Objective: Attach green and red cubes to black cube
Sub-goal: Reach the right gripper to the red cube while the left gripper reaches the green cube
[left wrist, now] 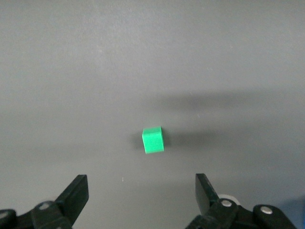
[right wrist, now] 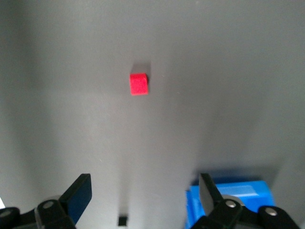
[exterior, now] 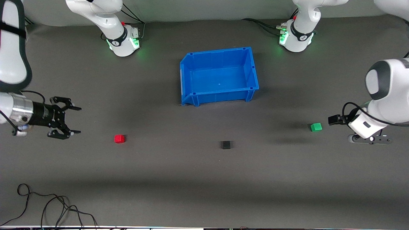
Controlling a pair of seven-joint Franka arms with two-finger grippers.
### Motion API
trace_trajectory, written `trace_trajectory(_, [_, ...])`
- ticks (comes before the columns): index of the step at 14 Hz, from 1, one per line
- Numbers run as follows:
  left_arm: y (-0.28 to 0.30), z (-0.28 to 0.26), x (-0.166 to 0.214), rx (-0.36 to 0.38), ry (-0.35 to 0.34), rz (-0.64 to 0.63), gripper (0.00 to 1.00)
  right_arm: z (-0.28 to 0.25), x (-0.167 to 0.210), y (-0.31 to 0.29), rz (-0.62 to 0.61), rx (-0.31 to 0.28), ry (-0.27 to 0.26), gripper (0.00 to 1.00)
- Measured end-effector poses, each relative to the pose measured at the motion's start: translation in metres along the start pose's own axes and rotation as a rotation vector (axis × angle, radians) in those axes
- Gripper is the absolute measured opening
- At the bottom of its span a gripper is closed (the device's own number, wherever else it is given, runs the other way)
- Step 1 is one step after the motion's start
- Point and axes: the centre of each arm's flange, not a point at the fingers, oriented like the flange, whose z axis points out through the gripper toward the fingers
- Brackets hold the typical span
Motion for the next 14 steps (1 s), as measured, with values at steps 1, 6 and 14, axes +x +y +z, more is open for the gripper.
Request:
trace_trajectory(1, [-0.003,0.020,-0.002,0.001,0.019,-0.004,1.00,0.020,0.011,-0.003,0.024,0.021,-0.006,1.00])
trace_trajectory(6, [-0.004,0.098,-0.012,0.006,0.083,-0.008,1.00,0.120,0.048,-0.003,0.025,0.082,-0.083,1.00])
trace_trajectory(14, [-0.014,0.182,-0.012,-0.012,0.115,-0.064,1.00,0.224,0.101,-0.011,-0.013,0.116,-0.124,1.00])
